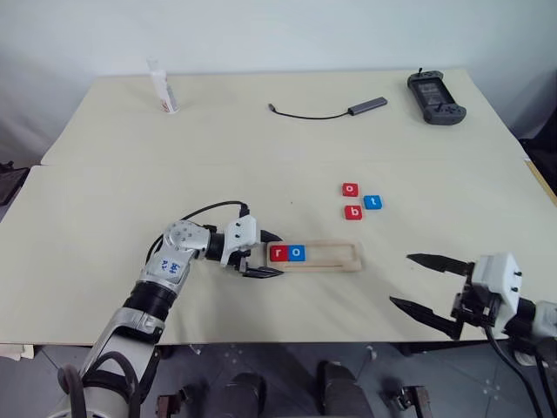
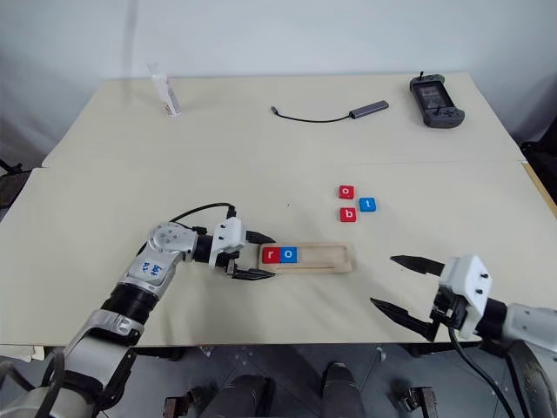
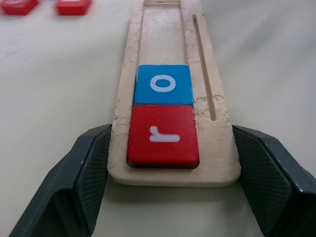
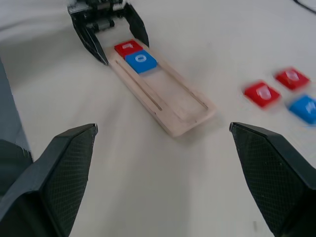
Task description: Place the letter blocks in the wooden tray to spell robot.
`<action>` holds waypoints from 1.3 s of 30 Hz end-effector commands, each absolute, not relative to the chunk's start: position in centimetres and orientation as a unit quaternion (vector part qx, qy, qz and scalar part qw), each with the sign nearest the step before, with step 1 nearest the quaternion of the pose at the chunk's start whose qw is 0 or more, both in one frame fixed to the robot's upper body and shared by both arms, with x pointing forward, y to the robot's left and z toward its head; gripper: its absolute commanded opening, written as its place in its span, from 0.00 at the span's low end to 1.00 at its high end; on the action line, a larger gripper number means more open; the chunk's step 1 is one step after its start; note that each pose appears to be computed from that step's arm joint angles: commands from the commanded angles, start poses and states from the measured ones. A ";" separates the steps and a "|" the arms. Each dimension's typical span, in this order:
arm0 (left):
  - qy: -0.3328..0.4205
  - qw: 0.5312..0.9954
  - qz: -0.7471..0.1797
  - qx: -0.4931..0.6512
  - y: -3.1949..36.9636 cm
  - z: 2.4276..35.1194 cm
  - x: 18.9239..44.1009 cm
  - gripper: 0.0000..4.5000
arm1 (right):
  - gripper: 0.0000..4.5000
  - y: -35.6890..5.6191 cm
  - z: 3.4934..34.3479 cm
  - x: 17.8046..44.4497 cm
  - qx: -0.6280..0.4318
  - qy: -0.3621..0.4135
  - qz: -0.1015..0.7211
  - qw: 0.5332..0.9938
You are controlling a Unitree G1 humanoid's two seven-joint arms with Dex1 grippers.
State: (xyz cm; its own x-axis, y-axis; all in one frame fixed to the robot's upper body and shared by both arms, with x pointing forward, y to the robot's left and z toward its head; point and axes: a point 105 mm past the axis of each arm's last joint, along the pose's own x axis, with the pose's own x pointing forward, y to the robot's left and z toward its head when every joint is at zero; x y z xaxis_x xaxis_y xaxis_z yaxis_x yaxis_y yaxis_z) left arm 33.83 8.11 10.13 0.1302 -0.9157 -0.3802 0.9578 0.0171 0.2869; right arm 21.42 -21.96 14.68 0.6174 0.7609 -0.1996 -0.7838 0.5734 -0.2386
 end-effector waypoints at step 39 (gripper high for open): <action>-0.081 0.878 -0.466 0.076 20.3 14.7 27.6 0.99 | 1.00 -20.6 19.1 36.9 -0.122 0.098 0.288 0.945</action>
State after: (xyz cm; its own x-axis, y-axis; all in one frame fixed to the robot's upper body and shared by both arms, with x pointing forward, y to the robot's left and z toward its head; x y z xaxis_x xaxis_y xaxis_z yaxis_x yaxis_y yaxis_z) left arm 27.73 20.23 13.50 0.5410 -0.8402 0.0369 0.8244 0.5385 0.1742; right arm 36.56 -20.22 19.42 0.8021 0.5507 -0.2311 -0.5904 0.7896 -0.1674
